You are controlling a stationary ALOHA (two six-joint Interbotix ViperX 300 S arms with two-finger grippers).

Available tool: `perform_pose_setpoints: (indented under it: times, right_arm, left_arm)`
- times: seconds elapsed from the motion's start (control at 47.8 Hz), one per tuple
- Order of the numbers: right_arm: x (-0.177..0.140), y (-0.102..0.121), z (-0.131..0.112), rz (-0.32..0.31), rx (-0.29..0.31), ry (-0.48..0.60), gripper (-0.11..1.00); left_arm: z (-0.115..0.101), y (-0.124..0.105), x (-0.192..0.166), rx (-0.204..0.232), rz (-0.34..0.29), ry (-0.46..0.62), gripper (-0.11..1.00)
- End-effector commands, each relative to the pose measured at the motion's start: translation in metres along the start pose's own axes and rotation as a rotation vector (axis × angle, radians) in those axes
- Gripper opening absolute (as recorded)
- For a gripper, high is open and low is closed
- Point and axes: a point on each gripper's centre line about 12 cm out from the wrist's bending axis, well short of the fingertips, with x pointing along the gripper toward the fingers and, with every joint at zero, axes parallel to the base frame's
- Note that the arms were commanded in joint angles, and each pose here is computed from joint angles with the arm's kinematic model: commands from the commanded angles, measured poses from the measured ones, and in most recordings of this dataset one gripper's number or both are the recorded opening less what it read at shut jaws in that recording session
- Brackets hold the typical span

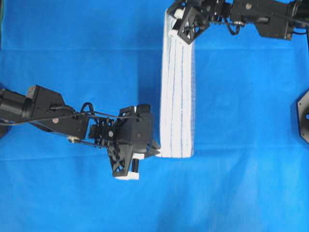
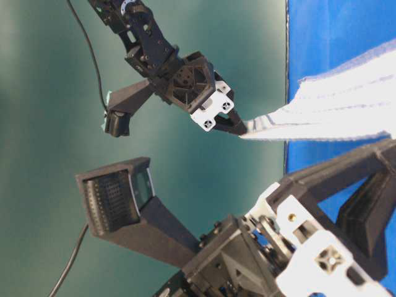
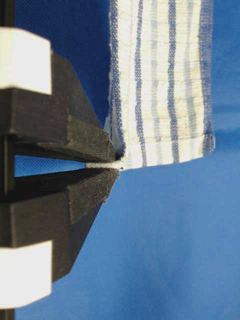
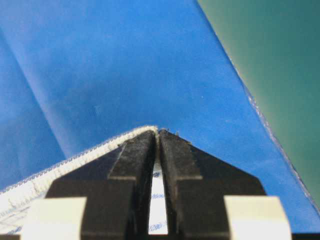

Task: Fold the blue towel.
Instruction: 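Lay the strip down vertically and open both grippers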

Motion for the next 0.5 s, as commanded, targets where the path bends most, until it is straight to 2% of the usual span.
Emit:
perform_pose_setpoints:
  times: [0.0,0.398,0.44,0.481]
  right_arm:
    - [-0.0057,-0.0012,0.0139,-0.002,-0.003,-0.040,0.05]
    - [-0.0067,0.0002,0.0127,-0.002,-0.007,-0.032,0.07]
    - [-0.0076,0.0002,0.0130,-0.002,-0.009,-0.033,0.11]
    - [-0.0085,0.0000,0.0124,-0.003,-0.013,-0.032,0.22]
  left_arm:
    - [0.0138,-0.0046,-0.0090,0.001,-0.012,-0.051,0.02]
    - [0.0153,-0.0008,-0.0077,-0.002,-0.006,-0.060,0.02]
    - [0.0154,-0.0002,-0.0077,-0.004,-0.004,-0.060,0.04]
    - [0.0158,-0.0009,-0.0082,-0.003,-0.006,-0.061,0.09]
